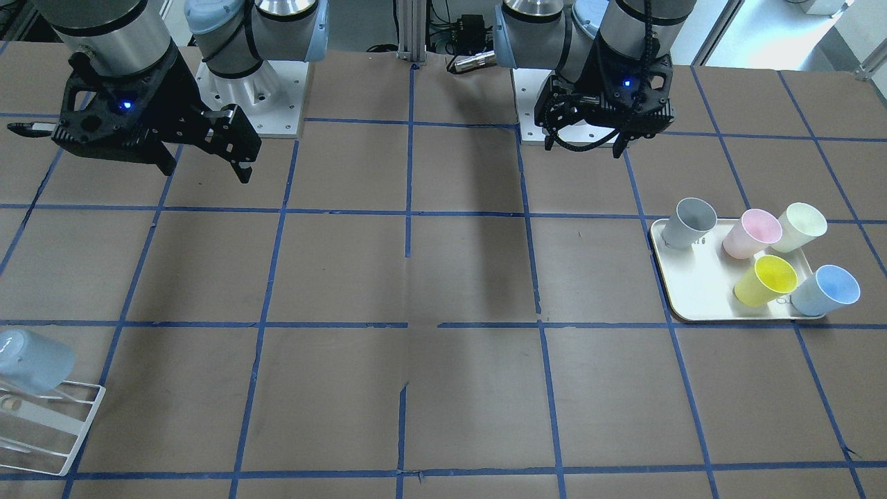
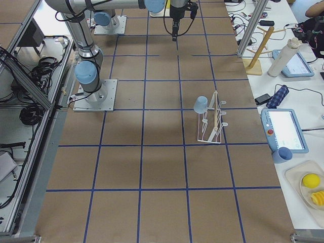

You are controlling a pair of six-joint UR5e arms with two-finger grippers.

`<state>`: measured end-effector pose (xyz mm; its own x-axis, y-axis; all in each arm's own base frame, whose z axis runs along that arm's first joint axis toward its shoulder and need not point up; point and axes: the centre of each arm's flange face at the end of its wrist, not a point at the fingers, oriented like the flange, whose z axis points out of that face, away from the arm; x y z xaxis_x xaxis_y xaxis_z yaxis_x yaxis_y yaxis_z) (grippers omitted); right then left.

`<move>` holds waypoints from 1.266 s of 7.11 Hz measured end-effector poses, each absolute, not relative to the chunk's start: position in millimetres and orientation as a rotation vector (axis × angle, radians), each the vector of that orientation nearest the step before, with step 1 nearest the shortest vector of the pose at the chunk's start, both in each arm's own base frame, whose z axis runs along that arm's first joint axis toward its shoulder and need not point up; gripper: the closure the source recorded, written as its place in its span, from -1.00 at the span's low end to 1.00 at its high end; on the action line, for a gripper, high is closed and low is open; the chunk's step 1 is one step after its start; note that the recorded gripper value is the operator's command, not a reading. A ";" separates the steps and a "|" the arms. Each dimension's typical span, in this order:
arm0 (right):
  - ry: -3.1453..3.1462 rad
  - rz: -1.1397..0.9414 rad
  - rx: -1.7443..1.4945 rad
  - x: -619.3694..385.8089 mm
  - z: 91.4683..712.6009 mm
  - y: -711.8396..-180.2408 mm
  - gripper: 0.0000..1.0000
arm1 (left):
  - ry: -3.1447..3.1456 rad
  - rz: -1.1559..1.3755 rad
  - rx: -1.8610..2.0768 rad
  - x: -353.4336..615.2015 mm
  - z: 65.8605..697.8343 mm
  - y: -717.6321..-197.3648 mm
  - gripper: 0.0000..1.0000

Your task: Transfer IKEA cup to right arm and place on rack

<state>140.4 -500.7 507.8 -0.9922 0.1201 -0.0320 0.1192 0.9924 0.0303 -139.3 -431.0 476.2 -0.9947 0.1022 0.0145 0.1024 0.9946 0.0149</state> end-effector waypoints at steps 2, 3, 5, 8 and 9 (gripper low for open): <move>3.125 0.081 0.142 150.6 507.8 -506.2 -1.00 | -3.123 -0.022 -0.159 -139.6 476.3 -431.4 -1.00; 3.132 0.089 0.124 153.4 505.0 -509.0 -1.00 | -3.123 -0.020 -0.160 -139.7 476.9 -431.1 -1.00; 3.135 0.092 0.115 155.3 503.2 -510.7 -1.00 | -3.120 -0.017 -0.163 -140.0 477.5 -430.8 -1.00; 3.134 0.087 0.112 155.7 503.1 -511.5 -1.00 | -3.121 -0.004 -0.156 -139.6 479.6 -430.2 -1.00; 3.135 0.079 0.111 155.7 503.4 -512.2 -1.00 | -3.122 0.002 -0.152 -139.7 480.4 -430.2 -1.00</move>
